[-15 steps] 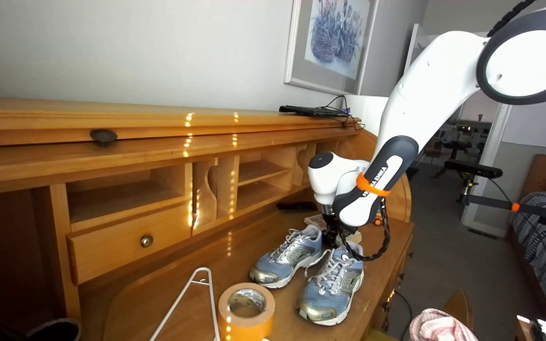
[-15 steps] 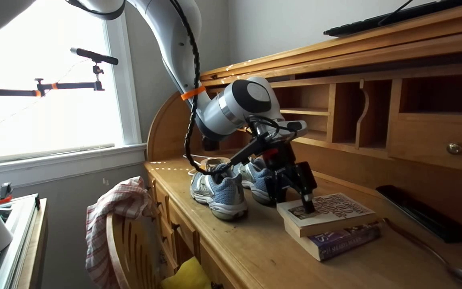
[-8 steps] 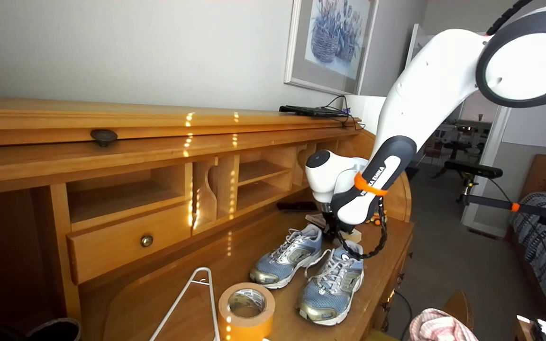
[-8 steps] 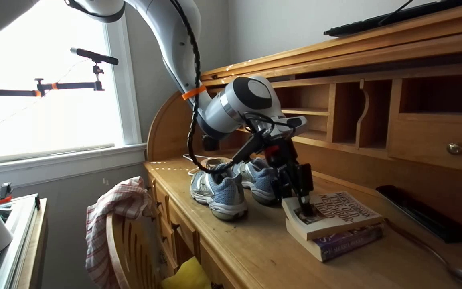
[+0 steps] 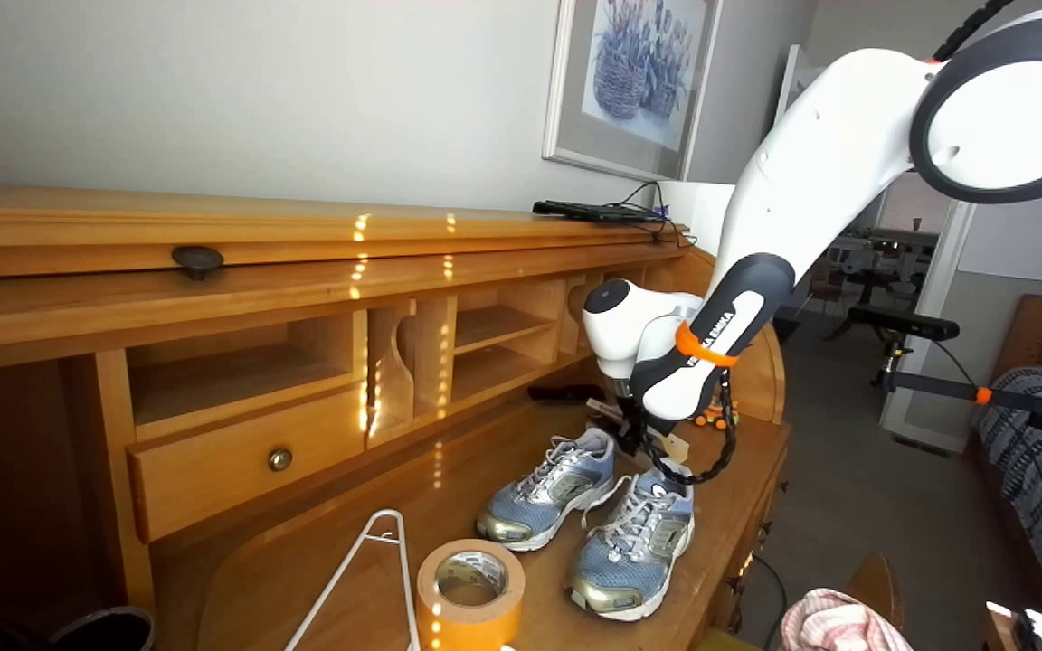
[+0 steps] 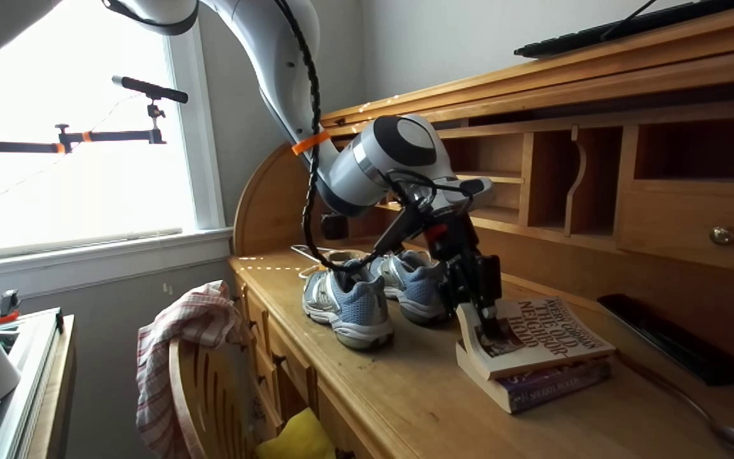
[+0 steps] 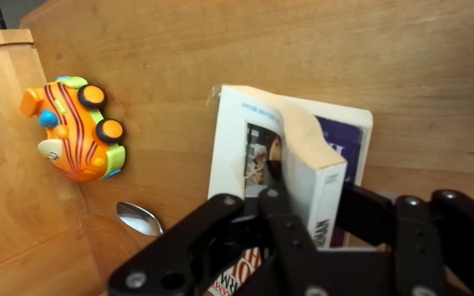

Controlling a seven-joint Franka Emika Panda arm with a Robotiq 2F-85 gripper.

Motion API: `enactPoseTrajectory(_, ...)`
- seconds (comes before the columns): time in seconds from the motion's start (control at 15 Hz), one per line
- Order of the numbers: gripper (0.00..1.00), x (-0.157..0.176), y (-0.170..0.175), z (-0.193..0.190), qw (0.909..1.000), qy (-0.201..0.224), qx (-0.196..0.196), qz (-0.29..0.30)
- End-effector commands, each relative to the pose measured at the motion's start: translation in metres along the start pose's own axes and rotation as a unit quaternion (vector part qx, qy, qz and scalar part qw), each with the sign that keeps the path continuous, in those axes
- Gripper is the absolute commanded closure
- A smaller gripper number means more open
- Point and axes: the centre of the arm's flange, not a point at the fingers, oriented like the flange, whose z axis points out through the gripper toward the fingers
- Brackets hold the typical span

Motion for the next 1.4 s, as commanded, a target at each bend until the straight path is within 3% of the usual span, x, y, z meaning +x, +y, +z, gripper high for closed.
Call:
enactPoseTrajectory(0.0,0.94,-0.009,0.004,-0.016,0.9998,0.001,0.006,0.02)
enactPoseTrajectory(0.2,0.94,-0.014,0.018,-0.033,0.9989,0.006,0.013,0.044)
enactPoseTrajectory(0.73,0.94,-0.044,0.044,-0.065,0.9897,-0.047,0.04,0.129)
enactPoseTrajectory(0.93,0.94,-0.058,0.049,-0.084,0.9813,-0.062,0.072,0.168)
enactPoseTrajectory(1.33,0.94,-0.075,0.046,-0.119,0.9519,-0.067,0.155,0.256)
